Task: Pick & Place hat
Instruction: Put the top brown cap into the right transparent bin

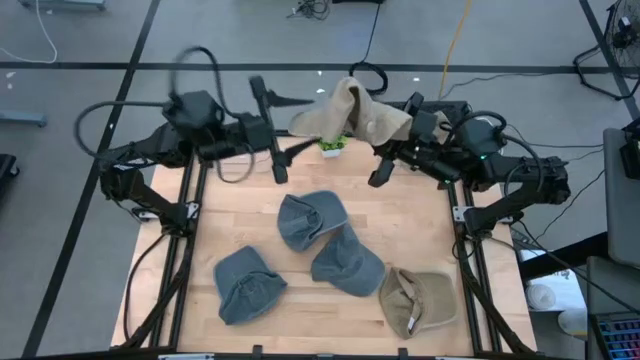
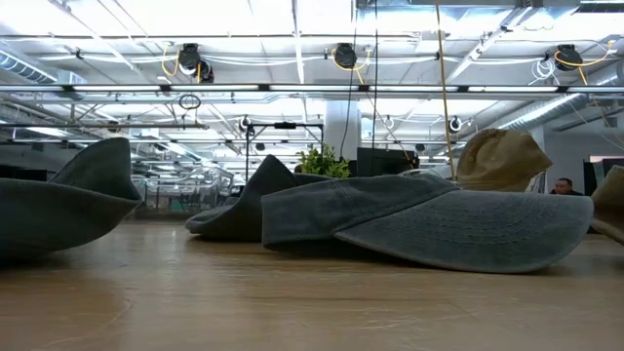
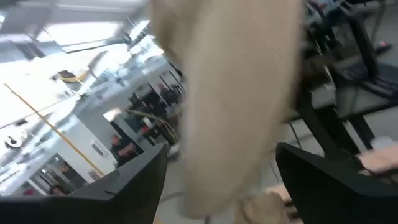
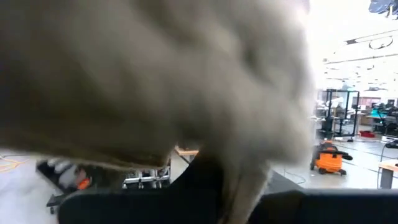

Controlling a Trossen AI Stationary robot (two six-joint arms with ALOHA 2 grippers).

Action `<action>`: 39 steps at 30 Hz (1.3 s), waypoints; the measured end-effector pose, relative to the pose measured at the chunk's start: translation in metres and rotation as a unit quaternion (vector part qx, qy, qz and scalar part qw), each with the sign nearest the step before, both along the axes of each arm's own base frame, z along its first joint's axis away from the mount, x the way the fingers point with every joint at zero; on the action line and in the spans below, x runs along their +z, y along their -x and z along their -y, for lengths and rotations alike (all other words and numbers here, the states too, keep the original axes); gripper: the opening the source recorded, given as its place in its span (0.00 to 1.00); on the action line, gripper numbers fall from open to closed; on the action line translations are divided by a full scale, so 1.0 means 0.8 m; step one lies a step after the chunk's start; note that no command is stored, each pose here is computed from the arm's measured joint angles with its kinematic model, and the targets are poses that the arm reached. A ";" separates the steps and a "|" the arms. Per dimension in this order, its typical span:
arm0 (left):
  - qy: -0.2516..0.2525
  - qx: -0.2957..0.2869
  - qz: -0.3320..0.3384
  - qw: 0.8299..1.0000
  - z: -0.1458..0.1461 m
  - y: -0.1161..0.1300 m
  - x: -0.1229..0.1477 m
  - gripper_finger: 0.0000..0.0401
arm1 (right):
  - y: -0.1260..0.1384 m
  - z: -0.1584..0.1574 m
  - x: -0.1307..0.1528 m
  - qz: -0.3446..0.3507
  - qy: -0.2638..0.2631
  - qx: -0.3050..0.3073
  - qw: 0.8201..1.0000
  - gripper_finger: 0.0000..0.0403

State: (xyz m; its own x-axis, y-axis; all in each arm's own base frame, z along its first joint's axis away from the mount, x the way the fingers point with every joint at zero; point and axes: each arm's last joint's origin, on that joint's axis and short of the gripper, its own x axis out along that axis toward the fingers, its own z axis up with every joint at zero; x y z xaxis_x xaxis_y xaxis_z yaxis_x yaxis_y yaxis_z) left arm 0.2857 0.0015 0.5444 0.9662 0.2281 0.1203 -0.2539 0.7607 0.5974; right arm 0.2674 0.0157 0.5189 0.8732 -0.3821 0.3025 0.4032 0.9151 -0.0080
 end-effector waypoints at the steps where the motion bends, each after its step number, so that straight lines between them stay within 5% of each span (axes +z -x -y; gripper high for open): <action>1: 0.003 0.000 -0.003 1.000 0.002 -0.002 -0.002 0.75 | 0.000 0.000 -0.001 -0.002 -0.002 0.001 1.000 0.00; 18: 0.010 0.017 0.009 1.000 0.012 -0.003 0.000 0.37 | -0.002 0.000 -0.009 -0.032 -0.013 0.003 0.999 0.00; 29: 0.017 0.045 0.010 0.999 0.010 -0.002 0.000 0.04 | -0.003 0.000 -0.010 -0.038 -0.014 0.004 0.999 0.03; 39: -0.001 0.086 0.011 0.996 0.010 -0.001 0.002 0.02 | 0.001 0.002 -0.009 -0.033 -0.029 -0.029 0.999 0.11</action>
